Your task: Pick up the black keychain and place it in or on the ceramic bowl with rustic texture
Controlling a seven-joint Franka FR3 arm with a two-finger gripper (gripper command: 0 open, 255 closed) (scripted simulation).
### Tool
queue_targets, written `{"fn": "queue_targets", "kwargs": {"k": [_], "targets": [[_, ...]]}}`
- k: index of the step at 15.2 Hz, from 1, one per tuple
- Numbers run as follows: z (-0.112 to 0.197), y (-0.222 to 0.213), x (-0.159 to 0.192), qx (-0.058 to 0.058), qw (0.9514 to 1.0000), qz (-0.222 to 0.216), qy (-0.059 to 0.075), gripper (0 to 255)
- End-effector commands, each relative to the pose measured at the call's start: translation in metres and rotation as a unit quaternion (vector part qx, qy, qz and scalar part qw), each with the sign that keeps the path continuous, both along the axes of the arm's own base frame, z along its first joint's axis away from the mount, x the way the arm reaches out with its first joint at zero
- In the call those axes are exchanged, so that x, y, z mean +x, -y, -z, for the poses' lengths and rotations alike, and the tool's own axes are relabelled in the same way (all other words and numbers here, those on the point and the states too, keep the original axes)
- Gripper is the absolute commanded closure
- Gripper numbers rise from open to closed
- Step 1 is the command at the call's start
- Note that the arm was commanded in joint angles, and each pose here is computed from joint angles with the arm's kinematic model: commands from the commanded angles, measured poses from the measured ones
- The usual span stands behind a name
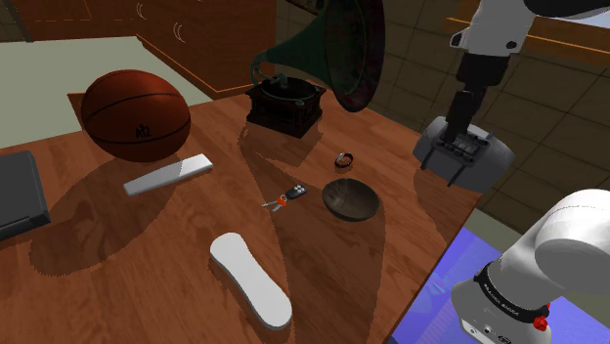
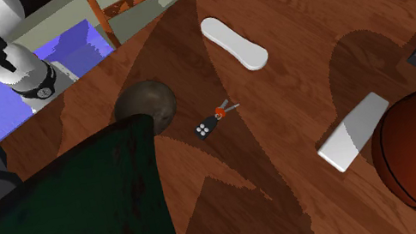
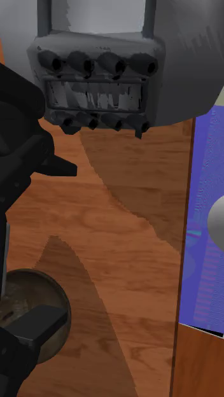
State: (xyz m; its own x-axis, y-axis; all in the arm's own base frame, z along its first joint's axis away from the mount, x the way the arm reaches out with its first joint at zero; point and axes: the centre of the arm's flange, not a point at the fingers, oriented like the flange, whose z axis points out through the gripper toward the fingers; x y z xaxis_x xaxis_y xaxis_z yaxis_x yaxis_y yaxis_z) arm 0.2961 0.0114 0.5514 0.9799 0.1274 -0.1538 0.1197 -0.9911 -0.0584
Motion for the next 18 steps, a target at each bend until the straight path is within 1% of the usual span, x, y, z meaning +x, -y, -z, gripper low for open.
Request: {"fn": "queue_targets", "kwargs": {"k": [1, 5, 9, 13, 18], "targets": [[0.000, 0.000, 0.000, 0.000, 1.0000, 0.000, 0.000, 0], [0.024, -0.043, 0.016, -0.006, 0.9991, 0.042, 0.008, 0], [0.048, -0.084, 0.037, -0.013, 0.9963, 0.083, 0.017, 0], [0.072, -0.122, 0.061, -0.019, 0.9917, 0.124, 0.025, 0], [0.102, -0.167, 0.096, -0.027, 0.9835, 0.176, 0.036, 0]]}}
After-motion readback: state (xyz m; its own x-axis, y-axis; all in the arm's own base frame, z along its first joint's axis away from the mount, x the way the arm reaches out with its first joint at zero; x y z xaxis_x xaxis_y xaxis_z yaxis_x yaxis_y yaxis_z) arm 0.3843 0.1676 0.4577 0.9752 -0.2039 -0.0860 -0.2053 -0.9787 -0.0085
